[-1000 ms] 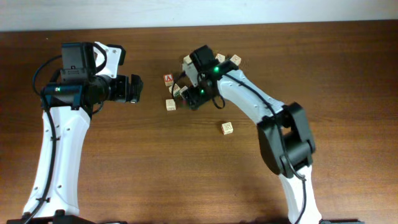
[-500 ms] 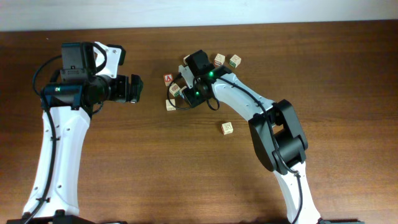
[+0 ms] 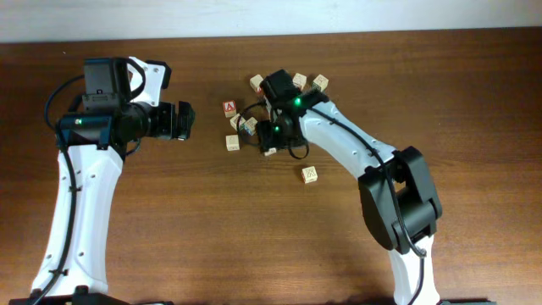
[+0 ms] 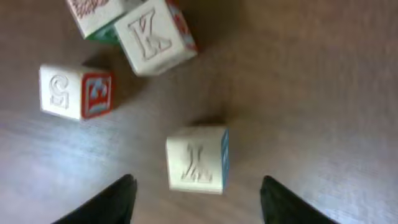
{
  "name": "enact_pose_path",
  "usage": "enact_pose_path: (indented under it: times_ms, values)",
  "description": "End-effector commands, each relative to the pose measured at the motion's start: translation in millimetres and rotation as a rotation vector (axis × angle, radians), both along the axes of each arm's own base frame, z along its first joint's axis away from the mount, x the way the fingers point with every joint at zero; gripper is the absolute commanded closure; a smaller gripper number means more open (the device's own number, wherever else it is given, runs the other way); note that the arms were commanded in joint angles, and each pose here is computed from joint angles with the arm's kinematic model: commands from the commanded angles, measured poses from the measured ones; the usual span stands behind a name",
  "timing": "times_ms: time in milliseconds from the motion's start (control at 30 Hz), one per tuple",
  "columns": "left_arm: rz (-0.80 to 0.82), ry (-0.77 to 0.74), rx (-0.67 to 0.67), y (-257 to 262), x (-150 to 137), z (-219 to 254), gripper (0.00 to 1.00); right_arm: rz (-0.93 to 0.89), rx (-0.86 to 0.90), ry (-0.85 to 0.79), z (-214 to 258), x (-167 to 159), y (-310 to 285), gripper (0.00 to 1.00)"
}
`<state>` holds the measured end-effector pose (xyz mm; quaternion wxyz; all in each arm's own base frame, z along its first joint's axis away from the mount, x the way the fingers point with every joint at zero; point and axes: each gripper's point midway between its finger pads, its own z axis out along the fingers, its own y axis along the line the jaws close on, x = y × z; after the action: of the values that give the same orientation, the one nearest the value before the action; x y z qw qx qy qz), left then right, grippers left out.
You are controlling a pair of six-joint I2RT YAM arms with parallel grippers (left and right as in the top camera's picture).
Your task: Rotate 3 blocks
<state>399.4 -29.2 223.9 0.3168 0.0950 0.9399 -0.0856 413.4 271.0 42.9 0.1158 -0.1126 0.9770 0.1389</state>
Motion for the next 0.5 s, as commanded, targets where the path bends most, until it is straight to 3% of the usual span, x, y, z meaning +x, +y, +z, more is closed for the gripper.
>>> enact_pose_path:
  times_ms: [0, 233, 367, 467]
  values:
    - [-0.007, -0.016, -0.019, -4, 3, 7, 0.01, 0.023, -0.019, -0.091, -8, 16, 3, 0.32]
    - [-0.007, -0.016, -0.019, -4, 3, 7, 0.01, 0.074, -0.043, -0.053, -39, 5, 16, 0.43]
    - [-0.007, -0.016, -0.019, -4, 3, 7, 0.01, 0.046, -0.059, -0.048, -44, 6, 12, 0.59]
    - [-0.007, -0.016, -0.019, -4, 3, 7, 0.01, 0.046, -0.052, -0.058, -39, 9, 14, 0.66]
